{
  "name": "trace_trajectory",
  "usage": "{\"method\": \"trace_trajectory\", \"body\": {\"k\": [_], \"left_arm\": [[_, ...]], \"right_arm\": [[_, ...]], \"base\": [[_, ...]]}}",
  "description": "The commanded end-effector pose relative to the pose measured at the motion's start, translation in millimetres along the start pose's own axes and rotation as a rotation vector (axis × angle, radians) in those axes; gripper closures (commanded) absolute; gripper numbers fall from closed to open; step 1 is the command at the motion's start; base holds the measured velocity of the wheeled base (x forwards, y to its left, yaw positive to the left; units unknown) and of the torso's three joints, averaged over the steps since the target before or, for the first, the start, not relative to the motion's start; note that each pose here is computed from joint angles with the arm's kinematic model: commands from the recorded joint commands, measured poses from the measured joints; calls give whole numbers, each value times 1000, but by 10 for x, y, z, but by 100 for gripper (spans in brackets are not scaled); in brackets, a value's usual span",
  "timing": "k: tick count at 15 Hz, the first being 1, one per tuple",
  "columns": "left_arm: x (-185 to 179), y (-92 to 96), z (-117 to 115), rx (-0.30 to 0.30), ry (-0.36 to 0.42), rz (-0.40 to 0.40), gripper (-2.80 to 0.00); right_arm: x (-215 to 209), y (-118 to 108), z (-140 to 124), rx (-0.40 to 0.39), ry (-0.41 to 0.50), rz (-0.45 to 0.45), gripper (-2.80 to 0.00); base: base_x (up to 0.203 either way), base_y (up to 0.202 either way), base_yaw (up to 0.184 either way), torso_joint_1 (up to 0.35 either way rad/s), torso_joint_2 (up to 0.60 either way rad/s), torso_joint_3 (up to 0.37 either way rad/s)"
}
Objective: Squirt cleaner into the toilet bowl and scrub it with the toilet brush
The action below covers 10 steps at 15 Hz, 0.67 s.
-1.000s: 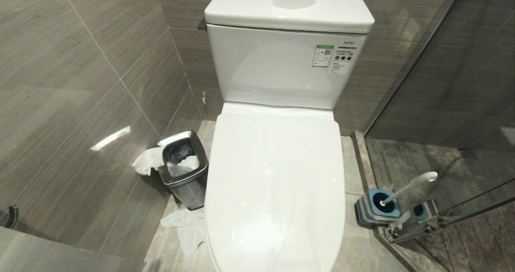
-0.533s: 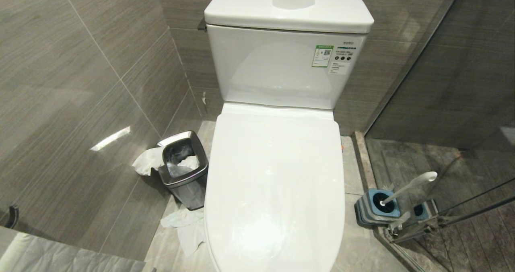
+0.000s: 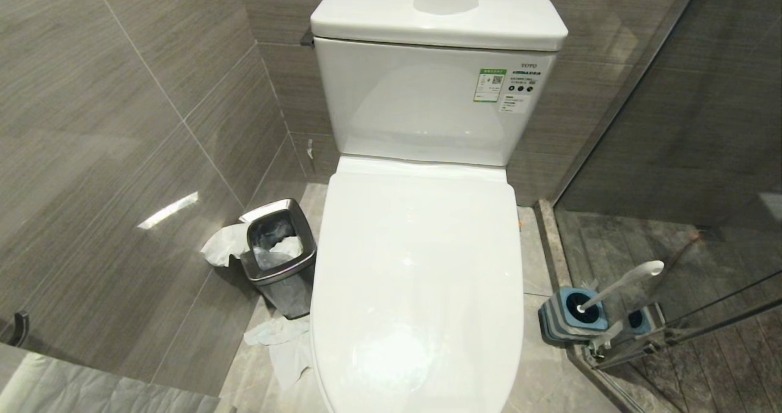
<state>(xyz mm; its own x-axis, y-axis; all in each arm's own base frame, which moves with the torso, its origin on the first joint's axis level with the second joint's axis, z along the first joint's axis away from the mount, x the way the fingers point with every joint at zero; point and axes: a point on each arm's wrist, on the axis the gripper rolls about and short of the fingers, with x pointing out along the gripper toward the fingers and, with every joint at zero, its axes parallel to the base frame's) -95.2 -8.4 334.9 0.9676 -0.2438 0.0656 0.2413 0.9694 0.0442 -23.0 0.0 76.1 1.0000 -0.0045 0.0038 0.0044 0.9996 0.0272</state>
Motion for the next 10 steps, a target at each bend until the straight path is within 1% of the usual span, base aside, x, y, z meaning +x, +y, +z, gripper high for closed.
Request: {"method": "trace_trajectory", "body": {"k": [1, 5, 7, 9, 10], "left_arm": [[-293, -73, -146, 47, -73, -3, 0], [-696, -189, -536, 104, -171, 29, 0], [-820, -198, -682, 126, -204, 77, 0], [-936, -224, -885, 141, -238, 82, 0], [-930, -219, -987, 146, -230, 82, 0]], "right_arm": [[1, 0, 0, 0, 1, 0, 0], [1, 0, 0, 0, 1, 0, 0], [1, 0, 0, 0, 1, 0, 0], [1, 0, 0, 0, 1, 0, 0], [1, 0, 0, 0, 1, 0, 0]], "base": [[0, 0, 0, 0, 0, 0], [0, 0, 0, 0, 0, 0], [0, 0, 0, 0, 0, 0], [0, 0, 0, 0, 0, 0], [0, 0, 0, 0, 0, 0]]}}
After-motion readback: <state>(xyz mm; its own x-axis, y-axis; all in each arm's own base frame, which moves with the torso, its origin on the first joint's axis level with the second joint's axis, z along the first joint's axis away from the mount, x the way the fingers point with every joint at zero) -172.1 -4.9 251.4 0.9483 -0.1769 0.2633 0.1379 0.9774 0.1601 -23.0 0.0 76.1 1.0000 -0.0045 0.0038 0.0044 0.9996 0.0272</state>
